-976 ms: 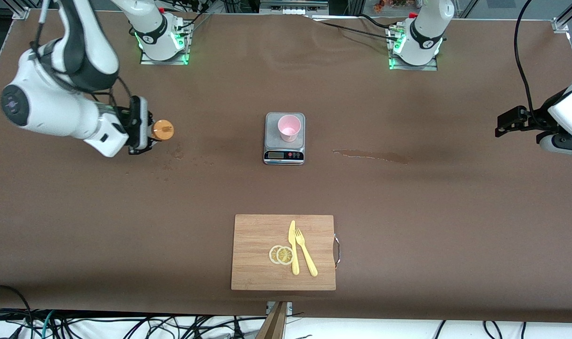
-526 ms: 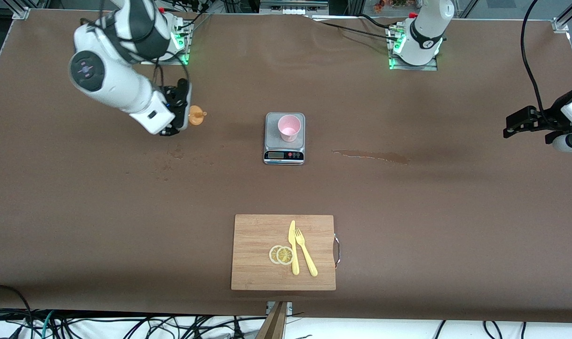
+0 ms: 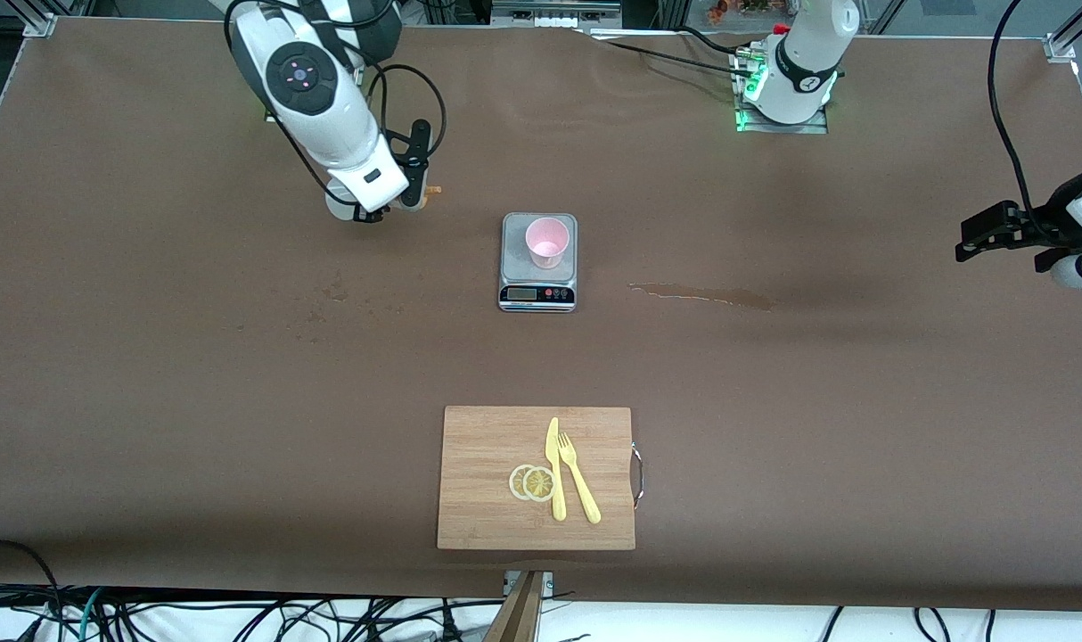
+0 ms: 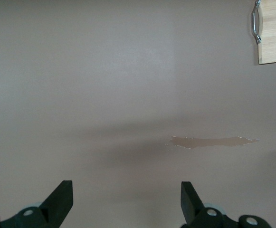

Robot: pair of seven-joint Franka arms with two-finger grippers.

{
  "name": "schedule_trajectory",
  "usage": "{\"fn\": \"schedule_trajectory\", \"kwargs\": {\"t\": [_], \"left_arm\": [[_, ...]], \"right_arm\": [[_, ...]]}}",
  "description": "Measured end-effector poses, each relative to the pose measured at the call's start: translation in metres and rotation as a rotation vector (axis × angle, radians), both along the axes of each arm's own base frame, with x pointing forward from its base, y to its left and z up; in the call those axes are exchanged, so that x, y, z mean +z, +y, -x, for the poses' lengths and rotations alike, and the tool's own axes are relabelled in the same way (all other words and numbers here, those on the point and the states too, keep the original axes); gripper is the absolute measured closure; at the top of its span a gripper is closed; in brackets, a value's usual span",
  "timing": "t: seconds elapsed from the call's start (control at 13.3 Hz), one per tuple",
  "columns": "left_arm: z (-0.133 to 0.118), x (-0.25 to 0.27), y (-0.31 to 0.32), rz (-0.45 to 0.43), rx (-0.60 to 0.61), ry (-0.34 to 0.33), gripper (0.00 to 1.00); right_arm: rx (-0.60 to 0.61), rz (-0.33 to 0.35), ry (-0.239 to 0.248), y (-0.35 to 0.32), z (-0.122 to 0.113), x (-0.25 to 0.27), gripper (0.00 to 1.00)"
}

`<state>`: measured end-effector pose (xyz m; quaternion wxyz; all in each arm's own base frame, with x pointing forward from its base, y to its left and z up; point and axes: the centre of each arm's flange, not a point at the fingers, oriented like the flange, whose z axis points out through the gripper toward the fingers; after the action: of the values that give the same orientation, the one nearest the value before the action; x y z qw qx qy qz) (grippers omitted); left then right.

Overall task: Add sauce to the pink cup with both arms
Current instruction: 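Lift the sauce bottle with the right gripper toward the scale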

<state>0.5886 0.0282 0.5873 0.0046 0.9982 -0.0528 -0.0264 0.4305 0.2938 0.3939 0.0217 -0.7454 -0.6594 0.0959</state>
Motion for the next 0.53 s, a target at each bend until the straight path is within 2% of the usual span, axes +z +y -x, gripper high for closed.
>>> {"fn": "schedule_trajectory", "kwargs": {"t": [0.53], "left_arm": [[0.0, 0.002, 0.001, 0.0, 0.001, -0.004, 0.0]], "right_arm": [[0.016, 0.137, 0.027, 0.043, 0.013, -0.055, 0.63]]}}
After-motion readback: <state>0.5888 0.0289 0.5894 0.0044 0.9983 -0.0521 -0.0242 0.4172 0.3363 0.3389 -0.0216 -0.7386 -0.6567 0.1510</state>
